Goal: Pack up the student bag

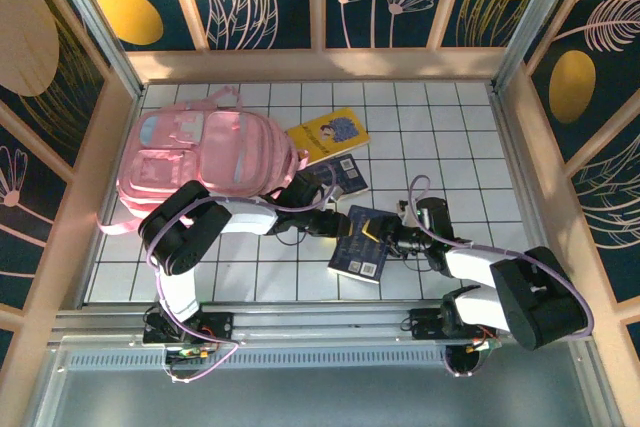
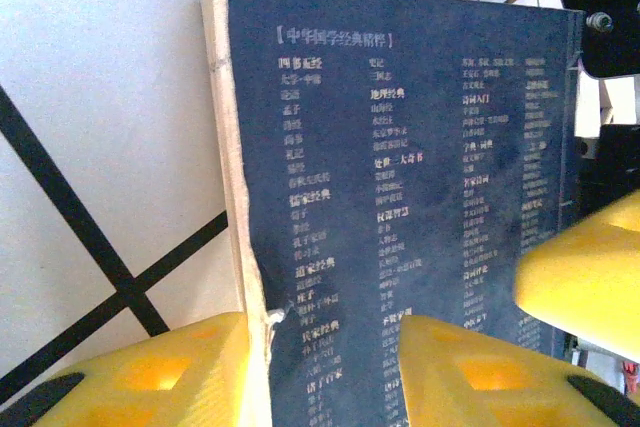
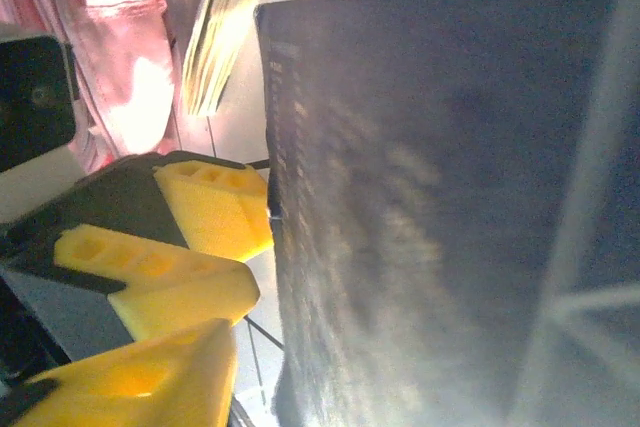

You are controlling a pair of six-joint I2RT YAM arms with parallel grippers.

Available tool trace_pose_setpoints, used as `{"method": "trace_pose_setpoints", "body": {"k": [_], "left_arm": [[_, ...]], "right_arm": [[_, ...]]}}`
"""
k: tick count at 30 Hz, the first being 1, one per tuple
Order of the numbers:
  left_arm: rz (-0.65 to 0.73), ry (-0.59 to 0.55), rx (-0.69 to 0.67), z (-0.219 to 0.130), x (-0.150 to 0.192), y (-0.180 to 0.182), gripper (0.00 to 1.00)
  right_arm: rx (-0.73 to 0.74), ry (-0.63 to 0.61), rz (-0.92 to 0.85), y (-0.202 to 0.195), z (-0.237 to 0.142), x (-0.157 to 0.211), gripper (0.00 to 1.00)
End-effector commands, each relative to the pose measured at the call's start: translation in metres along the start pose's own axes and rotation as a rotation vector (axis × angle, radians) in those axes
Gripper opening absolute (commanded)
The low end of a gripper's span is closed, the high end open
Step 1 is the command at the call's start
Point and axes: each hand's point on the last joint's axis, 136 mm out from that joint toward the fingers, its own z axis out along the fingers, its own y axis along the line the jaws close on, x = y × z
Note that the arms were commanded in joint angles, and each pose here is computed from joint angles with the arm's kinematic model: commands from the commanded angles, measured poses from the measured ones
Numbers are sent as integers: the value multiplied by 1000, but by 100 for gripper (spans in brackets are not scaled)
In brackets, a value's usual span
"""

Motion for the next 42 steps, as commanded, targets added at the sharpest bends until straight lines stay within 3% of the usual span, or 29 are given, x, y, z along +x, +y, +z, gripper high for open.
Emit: {"method": "trace_pose_setpoints", "body": {"k": [1, 4, 7, 12, 20, 28, 34, 42], "left_arm": [[-5, 31, -10, 2, 13, 4, 47], [22, 9, -64, -7, 8, 4, 54], [53, -21, -122, -25, 4, 3, 61], [74, -116, -127, -68, -13, -13, 69], [309, -223, 168, -131, -26, -113, 77], [451, -259, 372, -177, -16, -166, 74], [490, -310, 540, -210, -14, -190, 62], [542, -335, 659, -227, -5, -208, 14]], "right_arm": [[5, -23, -32, 2, -1, -3, 35], [40, -53, -77, 6, -7, -9, 11], [6, -76, -143, 28, -15, -15, 0], [-108, -127, -319, 92, -43, -23, 0], [-398, -55, -597, 206, -84, -4, 0], [-592, 63, -731, 264, -114, 26, 0], [-613, 108, -759, 272, -118, 39, 0], [-599, 82, -755, 271, -116, 35, 0]]}}
